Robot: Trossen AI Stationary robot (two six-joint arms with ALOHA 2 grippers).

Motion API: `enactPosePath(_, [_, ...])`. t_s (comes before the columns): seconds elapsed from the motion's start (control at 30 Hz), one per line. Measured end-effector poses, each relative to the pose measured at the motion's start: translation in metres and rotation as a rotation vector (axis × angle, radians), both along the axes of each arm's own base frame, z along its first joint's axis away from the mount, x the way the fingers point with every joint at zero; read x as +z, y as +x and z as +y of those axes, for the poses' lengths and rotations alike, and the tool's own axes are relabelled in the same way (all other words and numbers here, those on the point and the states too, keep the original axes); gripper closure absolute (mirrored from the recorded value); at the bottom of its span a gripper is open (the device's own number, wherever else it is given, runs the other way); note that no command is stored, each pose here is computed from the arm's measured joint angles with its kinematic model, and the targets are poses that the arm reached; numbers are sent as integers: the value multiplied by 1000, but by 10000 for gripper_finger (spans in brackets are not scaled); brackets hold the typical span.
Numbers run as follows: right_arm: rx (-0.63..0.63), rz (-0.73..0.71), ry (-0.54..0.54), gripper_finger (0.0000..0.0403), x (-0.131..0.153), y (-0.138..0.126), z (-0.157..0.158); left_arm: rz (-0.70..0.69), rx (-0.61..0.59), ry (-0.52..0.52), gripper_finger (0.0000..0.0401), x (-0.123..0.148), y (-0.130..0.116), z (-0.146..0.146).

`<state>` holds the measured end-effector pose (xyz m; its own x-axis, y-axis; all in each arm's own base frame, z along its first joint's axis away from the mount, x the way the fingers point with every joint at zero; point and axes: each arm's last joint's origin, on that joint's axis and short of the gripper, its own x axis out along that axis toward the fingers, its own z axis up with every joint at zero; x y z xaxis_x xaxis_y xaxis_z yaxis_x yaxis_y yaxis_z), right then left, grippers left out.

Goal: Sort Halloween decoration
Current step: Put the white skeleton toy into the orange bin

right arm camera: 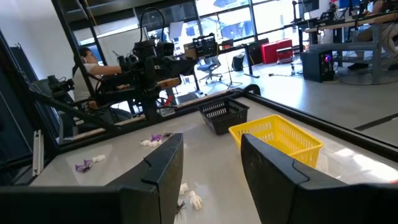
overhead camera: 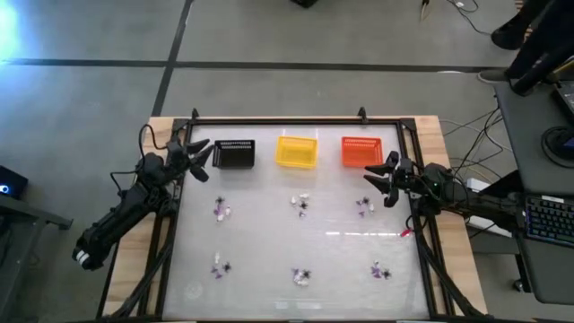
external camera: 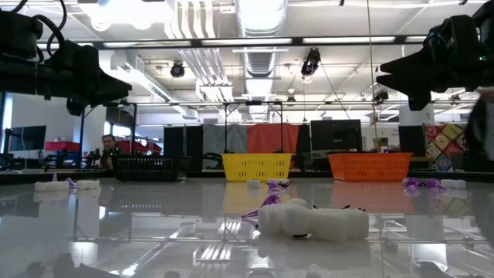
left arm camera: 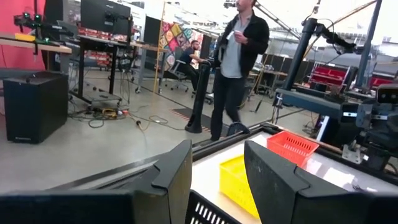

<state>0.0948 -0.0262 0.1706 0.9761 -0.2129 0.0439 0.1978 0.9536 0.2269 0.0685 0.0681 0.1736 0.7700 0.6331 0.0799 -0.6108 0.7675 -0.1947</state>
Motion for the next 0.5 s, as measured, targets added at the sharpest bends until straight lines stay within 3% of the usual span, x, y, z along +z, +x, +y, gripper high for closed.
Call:
enactPosePath(0.23, [0,0,0,250,0,0,0,-95,-8,-114,271,0,0,0])
enactPosePath(0.5, [0,0,0,250,0,0,0,-95,9,-95,271,1,0,1])
